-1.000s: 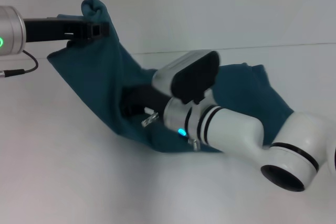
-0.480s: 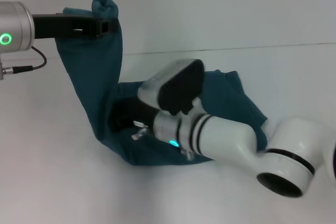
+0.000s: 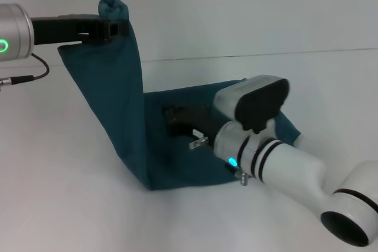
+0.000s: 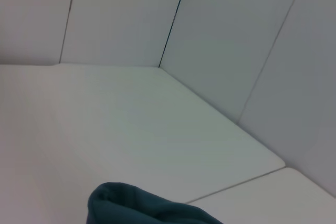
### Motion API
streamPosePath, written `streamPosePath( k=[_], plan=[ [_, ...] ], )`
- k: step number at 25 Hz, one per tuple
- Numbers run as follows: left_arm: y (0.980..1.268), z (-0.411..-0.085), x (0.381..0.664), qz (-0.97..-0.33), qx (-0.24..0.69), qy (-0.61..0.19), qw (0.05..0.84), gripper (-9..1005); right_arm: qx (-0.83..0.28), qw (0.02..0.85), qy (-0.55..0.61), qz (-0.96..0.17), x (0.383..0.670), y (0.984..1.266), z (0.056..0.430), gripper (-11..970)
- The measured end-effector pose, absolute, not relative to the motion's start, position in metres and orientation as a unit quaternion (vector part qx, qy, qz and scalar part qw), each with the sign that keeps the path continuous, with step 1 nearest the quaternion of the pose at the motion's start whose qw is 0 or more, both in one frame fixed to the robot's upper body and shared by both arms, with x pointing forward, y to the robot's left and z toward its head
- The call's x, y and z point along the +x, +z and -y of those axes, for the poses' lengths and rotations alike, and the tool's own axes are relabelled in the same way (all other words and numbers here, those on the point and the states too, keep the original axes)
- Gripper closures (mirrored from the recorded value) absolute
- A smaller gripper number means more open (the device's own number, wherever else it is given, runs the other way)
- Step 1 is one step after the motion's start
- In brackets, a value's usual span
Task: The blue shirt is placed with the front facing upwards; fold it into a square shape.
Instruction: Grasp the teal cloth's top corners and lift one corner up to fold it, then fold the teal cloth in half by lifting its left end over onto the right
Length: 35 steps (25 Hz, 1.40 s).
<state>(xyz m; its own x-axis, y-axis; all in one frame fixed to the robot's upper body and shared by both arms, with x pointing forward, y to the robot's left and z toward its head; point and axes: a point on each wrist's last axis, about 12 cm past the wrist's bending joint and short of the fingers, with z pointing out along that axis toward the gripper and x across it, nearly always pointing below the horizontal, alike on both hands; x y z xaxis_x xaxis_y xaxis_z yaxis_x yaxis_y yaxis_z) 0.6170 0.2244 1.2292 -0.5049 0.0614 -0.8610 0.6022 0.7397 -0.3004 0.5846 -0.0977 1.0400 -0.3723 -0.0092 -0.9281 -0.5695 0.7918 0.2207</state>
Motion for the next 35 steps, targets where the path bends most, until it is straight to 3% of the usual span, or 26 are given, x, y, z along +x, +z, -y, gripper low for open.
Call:
streamPosePath(
  k=[11,25,29,35],
  plan=[
    [1.236,-0.227,0.614,-0.810,0.208,-0.293,0.464,944,-0.293,0.483,0.279,-0.777,0.574,1.051,0.046,925],
    [1.237,-0.225,0.613,-0.805,0.209,-0.302,0.465,944,-0.312,0.475,0.296,-0.767,0.566,1.056,0.031,925],
    [1.234,-0.227,0.612,-0.808,0.206,-0.302,0.463,945,-0.259,0.488,0.293,-0.780,0.571,1.049,0.055,925],
    [1.231,-0.225,0.610,-0.807,0.206,-0.307,0.460,945,-0.138,0.547,0.284,-0.775,0.573,1.035,0.120,925]
  ],
)
